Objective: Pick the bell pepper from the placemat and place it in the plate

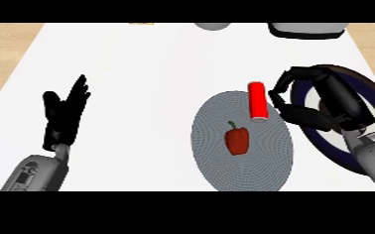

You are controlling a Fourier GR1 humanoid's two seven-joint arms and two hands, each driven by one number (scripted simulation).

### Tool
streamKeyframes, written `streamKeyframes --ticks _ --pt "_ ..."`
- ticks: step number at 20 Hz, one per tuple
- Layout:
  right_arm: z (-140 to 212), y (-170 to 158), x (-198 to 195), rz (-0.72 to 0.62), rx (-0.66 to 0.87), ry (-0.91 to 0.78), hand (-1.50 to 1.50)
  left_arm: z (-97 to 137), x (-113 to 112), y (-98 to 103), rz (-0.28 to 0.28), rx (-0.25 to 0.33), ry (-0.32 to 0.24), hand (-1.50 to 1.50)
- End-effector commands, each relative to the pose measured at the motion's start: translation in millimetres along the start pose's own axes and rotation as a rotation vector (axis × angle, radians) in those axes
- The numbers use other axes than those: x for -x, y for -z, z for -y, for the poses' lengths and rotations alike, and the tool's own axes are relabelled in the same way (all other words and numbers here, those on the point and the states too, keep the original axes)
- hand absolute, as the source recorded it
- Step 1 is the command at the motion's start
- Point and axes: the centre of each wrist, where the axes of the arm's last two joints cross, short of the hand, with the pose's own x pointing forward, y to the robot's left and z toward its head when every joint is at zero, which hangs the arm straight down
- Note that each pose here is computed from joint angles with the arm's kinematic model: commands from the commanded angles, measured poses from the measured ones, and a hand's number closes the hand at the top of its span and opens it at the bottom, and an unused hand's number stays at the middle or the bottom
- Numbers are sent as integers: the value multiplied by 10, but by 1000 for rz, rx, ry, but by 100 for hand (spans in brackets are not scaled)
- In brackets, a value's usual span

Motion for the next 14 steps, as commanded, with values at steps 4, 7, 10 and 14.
streamKeyframes --ticks 4,7,10,14 --pt "-932 -390 496 -76 214 236 150 290 99 -174 -28 53 -21 0" --pt "-1085 -571 562 107 150 464 -150 245 175 -242 -30 50 -17 0" --pt "-803 -653 802 132 -112 322 -150 331 231 -311 -22 51 -1 0" --pt "-738 -666 822 95 -245 8 -150 131 97 -262 -22 56 5 0"
